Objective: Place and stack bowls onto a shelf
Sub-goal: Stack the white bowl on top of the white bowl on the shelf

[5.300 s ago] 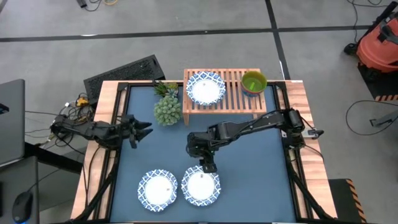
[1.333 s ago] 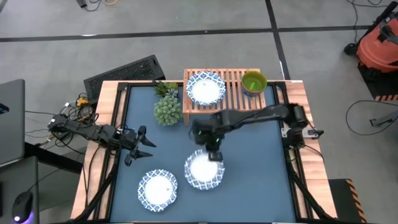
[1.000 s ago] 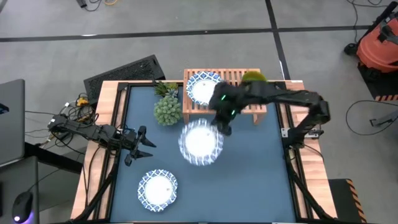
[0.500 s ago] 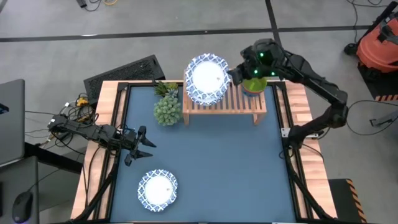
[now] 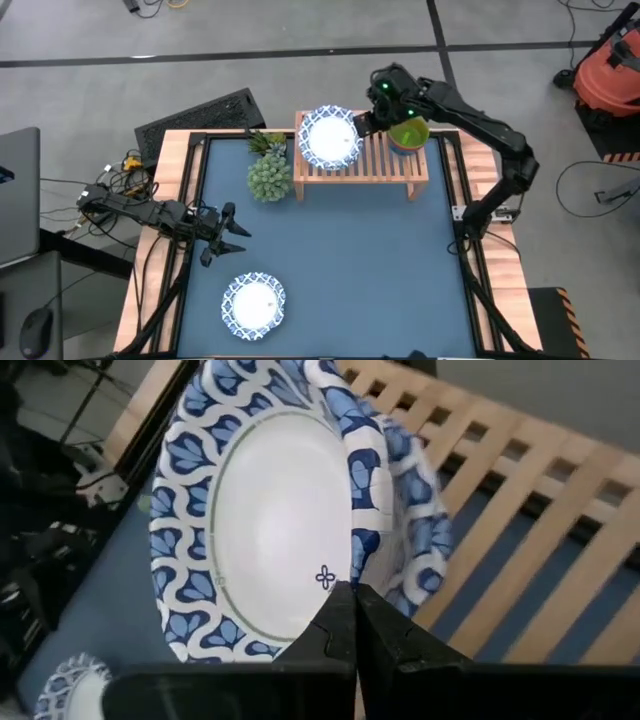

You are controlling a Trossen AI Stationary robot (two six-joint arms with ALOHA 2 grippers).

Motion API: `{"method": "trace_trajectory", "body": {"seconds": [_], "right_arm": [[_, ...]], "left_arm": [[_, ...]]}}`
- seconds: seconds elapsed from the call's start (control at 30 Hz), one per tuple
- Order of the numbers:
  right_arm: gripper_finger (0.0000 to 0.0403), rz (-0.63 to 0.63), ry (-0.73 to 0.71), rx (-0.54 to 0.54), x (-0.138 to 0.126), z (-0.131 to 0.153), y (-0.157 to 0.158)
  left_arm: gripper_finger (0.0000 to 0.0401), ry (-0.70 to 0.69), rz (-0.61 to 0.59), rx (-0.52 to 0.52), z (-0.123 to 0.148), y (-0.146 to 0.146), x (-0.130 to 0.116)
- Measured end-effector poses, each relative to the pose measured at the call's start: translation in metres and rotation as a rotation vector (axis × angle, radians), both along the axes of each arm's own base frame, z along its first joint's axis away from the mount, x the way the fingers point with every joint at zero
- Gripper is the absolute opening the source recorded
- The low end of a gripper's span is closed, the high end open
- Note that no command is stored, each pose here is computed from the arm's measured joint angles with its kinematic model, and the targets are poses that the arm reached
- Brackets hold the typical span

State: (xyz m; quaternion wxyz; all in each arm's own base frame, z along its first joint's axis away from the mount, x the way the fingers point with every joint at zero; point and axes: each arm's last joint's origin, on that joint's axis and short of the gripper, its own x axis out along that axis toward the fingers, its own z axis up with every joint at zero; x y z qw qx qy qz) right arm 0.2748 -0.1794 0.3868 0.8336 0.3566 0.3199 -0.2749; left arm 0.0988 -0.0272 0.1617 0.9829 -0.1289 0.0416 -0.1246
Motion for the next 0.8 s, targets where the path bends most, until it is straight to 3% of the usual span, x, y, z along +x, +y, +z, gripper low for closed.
{"method": "trace_trajectory", "body": {"seconds": [0.3,0.53,0.6,0.8], "right_arm": [[0.0104,0.0,-0.004,-0.001,-0.002,0.0,-0.005],[0.0169,-0.018,-0.063,-0.036,-0.015,0.015,-0.005],[0.0177,0.045,-0.121,-0.062,-0.017,0.025,0.004],[0.0176,0.428,-0.219,-0.157,-0.003,0.045,0.068]], "left_arm": [[0.0197,0.001,0.0,-0.005,0.0,0.0,0.0],[0.0197,0.002,0.0,-0.006,0.0,0.0,0.0],[0.0197,0.001,0.0,-0.006,0.0,0.0,0.0],[0.0197,0.004,0.001,-0.017,0.0,0.0,0.0]]}}
